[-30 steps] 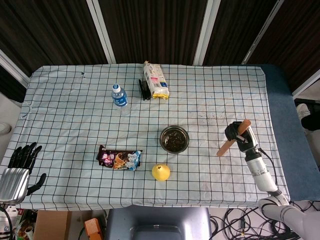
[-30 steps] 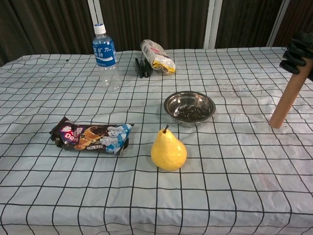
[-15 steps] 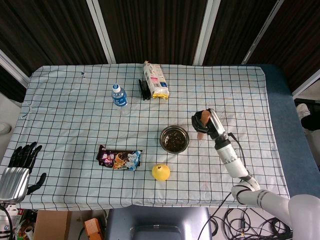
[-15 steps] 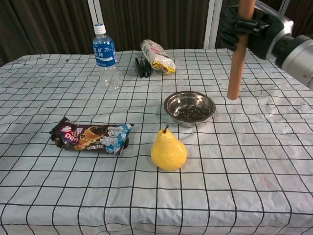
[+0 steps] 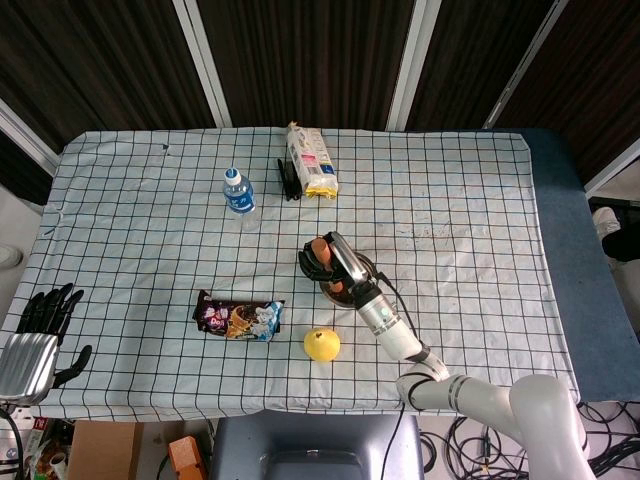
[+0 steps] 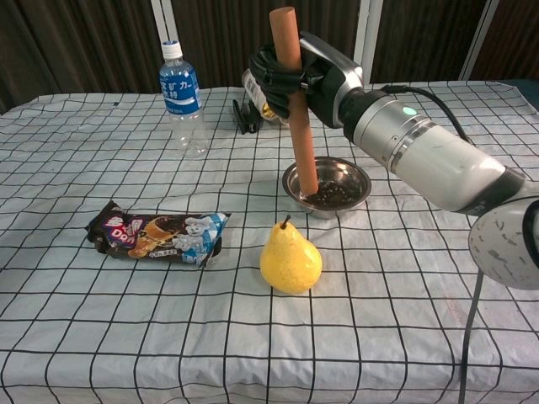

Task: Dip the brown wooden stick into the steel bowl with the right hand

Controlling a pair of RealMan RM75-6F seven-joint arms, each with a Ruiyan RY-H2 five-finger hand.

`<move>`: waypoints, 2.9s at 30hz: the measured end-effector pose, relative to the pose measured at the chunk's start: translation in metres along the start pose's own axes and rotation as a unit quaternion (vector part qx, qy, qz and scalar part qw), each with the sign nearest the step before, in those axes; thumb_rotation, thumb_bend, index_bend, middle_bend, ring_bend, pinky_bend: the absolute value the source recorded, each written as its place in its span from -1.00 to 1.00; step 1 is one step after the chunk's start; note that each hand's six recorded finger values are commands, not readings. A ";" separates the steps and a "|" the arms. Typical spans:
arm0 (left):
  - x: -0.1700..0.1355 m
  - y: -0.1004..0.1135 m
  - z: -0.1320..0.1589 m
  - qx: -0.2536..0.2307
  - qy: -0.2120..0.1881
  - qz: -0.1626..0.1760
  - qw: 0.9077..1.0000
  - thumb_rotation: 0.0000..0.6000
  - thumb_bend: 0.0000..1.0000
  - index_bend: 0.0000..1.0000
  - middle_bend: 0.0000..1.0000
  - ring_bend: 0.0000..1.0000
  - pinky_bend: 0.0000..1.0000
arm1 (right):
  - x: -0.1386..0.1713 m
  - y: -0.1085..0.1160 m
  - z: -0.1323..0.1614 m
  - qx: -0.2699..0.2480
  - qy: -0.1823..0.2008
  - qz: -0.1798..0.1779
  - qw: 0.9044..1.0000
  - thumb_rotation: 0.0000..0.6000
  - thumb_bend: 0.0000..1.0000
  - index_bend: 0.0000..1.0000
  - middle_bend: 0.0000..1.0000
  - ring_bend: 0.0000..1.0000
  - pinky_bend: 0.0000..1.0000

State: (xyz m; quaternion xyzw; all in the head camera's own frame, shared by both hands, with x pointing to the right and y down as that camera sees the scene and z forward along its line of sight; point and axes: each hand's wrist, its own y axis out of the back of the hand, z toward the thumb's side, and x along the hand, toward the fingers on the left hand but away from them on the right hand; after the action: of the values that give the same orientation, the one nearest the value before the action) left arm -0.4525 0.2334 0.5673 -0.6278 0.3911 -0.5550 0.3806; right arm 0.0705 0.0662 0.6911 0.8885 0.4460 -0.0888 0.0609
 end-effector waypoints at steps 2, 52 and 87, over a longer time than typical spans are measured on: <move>0.000 0.000 0.000 0.000 0.000 0.000 1.000 1.00 -0.29 -1.00 -1.00 -1.00 -1.00 | 0.000 0.000 0.000 -0.001 0.001 0.000 1.000 1.00 0.92 1.00 1.00 1.00 1.00; -0.002 0.003 -0.002 -0.007 -0.001 0.002 1.000 1.00 -0.29 -1.00 -1.00 -1.00 -1.00 | 0.009 0.032 -0.034 -0.019 -0.037 -0.043 0.998 1.00 0.94 1.00 1.00 1.00 1.00; -0.004 0.006 0.003 -0.002 -0.010 0.009 1.000 1.00 -0.29 -1.00 -1.00 -1.00 -1.00 | 0.063 0.129 0.032 0.350 -0.014 -0.052 0.935 1.00 0.94 1.00 1.00 1.00 1.00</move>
State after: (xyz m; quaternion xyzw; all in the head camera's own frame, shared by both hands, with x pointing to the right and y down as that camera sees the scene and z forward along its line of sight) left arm -0.4503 0.2351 0.5603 -0.6306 0.3945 -0.5442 0.3880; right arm 0.2079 0.0324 0.6507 0.8281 0.4311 -0.2549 -0.2520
